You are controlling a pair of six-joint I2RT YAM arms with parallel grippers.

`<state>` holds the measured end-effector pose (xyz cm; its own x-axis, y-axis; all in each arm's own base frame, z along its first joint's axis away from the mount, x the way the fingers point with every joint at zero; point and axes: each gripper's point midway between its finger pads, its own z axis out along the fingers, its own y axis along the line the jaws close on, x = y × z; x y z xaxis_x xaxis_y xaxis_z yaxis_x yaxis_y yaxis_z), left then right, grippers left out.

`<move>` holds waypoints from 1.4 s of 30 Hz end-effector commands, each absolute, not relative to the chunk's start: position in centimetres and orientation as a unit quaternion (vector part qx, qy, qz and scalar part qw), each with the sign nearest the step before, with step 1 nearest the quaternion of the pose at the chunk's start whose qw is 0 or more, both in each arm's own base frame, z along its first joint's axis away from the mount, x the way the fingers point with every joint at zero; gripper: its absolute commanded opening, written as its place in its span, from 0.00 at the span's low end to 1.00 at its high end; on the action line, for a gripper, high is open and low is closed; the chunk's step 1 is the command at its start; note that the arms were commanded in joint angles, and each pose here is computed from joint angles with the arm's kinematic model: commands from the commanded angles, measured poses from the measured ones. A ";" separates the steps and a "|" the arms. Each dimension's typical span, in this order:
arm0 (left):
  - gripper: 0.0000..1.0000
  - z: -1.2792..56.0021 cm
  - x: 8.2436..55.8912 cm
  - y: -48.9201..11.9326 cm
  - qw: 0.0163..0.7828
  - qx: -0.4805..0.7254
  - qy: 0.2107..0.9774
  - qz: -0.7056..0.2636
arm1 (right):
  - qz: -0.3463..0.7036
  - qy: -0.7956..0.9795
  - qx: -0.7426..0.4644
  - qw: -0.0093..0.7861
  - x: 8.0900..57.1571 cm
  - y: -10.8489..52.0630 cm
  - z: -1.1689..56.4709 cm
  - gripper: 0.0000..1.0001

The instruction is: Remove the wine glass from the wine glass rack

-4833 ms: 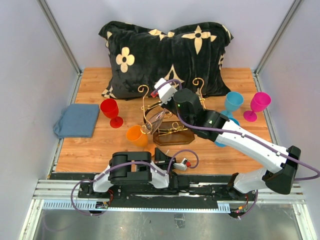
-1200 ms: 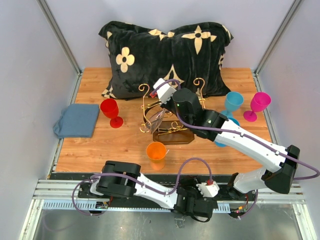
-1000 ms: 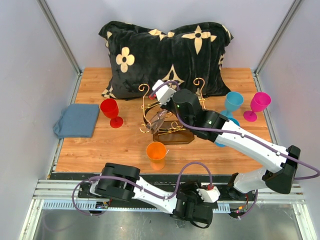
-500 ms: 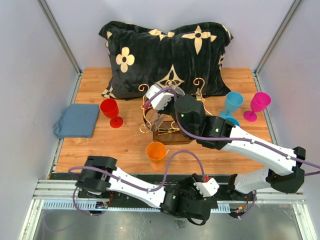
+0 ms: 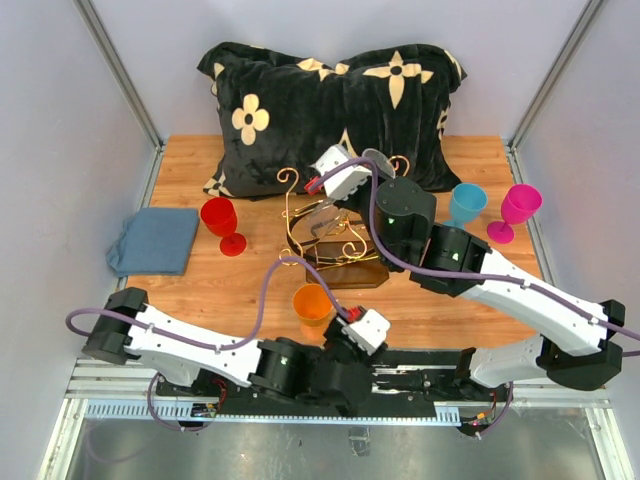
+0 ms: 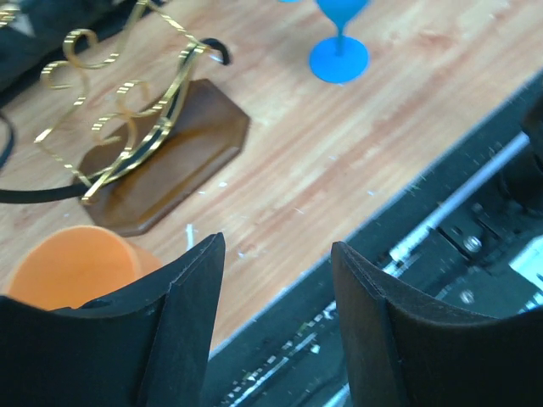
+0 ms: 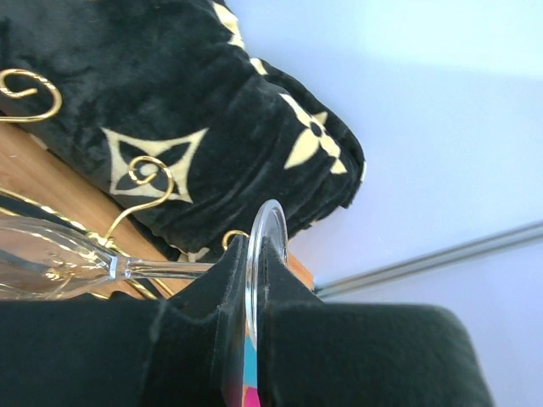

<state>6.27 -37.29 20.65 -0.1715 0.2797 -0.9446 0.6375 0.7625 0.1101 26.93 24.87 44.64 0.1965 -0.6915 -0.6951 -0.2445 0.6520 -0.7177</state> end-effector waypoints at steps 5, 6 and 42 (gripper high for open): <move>0.59 26.6 11.7 -32.2 0.624 0.191 0.742 -0.154 | -0.188 0.628 -0.255 0.711 27.0 18.0 50.6 0.01; 0.58 27.5 12.1 -31.8 0.628 0.179 0.740 -0.161 | -0.189 0.629 -0.246 0.712 27.0 17.4 50.9 0.01; 0.69 42.4 19.4 -21.1 0.699 -0.042 0.620 -0.353 | 0.093 0.699 -0.201 0.680 27.6 18.3 48.7 0.01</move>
